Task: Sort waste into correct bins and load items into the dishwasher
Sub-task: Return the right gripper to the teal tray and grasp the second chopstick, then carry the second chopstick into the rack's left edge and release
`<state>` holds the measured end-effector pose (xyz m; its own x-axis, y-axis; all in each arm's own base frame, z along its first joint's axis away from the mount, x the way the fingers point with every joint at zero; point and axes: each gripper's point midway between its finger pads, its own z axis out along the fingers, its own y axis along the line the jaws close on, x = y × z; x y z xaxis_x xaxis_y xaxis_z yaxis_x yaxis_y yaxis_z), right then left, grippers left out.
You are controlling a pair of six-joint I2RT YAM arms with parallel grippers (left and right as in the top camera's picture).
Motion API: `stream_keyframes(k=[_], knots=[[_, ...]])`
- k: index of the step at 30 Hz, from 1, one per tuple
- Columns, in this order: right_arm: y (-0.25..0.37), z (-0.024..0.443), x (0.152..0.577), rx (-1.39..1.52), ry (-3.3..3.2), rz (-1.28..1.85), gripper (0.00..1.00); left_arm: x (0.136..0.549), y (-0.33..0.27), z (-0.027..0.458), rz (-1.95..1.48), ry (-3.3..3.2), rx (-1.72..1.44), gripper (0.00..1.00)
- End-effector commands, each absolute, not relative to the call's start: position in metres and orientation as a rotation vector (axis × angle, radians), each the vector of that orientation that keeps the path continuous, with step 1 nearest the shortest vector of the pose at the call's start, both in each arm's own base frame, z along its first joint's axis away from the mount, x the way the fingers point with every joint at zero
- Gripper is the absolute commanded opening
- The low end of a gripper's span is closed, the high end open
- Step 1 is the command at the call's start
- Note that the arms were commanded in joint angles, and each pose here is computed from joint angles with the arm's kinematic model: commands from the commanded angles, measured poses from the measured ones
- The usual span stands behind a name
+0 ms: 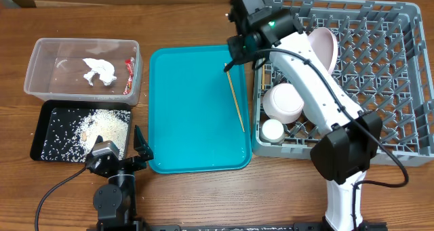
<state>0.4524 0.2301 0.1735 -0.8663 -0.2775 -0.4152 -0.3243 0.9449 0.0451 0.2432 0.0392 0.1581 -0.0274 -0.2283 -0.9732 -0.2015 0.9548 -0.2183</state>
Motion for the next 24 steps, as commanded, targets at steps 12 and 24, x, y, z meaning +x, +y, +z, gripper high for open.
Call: stream_keyframes(k=[12, 24], knots=[[0.244, 0.01, 0.385, -0.62, 2.875, 0.041, 0.43, 0.243, 0.041, 0.159, -0.007, 1.601, -0.333, 1.0], [0.251, 0.023, 0.373, -0.639, 2.89, 0.096, 0.04, 0.243, 0.041, 0.159, -0.009, 1.602, -0.331, 1.0]])
